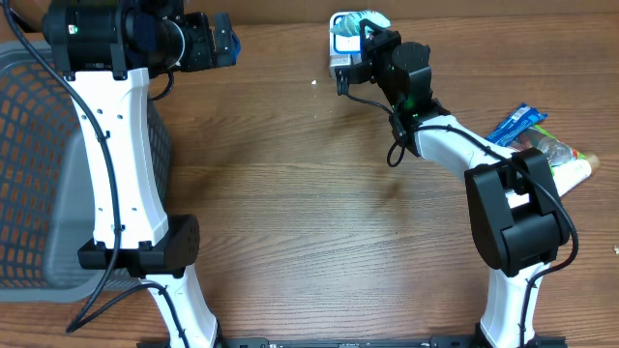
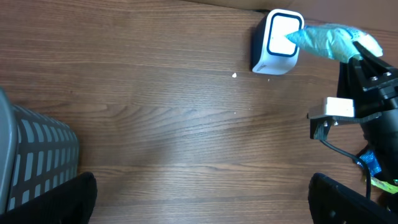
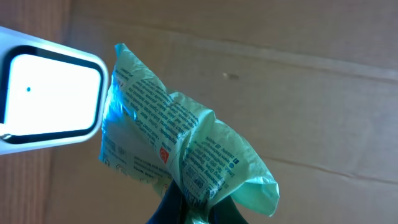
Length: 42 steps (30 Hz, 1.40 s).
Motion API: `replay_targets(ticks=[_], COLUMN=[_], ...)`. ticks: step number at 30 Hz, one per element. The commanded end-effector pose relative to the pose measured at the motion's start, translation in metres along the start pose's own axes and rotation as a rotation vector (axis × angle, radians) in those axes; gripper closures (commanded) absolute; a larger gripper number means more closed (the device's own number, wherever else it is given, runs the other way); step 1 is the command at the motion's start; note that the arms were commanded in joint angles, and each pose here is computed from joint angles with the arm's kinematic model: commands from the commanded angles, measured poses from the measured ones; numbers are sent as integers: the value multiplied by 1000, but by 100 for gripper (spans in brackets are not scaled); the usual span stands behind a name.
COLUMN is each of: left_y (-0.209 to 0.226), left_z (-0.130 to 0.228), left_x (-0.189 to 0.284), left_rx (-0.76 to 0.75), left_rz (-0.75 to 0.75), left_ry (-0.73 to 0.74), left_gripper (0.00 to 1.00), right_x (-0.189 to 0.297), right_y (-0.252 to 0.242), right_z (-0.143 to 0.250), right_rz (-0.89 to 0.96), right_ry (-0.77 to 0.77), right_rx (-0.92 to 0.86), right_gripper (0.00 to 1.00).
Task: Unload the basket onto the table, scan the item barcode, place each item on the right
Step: 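Hold the mint-green packet in front of the scanner window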
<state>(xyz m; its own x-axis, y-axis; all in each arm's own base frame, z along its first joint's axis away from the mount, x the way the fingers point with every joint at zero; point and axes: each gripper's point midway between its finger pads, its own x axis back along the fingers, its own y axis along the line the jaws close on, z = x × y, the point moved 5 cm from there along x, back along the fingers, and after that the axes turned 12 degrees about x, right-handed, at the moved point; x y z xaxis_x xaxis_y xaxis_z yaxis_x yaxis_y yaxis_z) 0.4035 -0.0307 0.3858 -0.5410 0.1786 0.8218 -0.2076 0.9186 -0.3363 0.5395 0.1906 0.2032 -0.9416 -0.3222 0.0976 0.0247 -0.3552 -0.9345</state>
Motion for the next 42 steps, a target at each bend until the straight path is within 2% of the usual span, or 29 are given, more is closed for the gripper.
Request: replay_targets(ticks=[1, 33, 42], left_y=[-7, -7, -7], left_z=[3, 3, 3], left_x=[8, 8, 8], left_rx=[-25, -25, -25], left_rz=[21, 21, 21], left_ry=[-11, -11, -11], left_gripper=[1, 0, 0], right_x=[-2, -5, 4], right_y=[-24, -3, 0], right_z=[11, 21, -17], right_rz=[88, 23, -133], right_ry=[28, 28, 27], right_rx=[7, 4, 24], right_gripper=[96, 96, 96])
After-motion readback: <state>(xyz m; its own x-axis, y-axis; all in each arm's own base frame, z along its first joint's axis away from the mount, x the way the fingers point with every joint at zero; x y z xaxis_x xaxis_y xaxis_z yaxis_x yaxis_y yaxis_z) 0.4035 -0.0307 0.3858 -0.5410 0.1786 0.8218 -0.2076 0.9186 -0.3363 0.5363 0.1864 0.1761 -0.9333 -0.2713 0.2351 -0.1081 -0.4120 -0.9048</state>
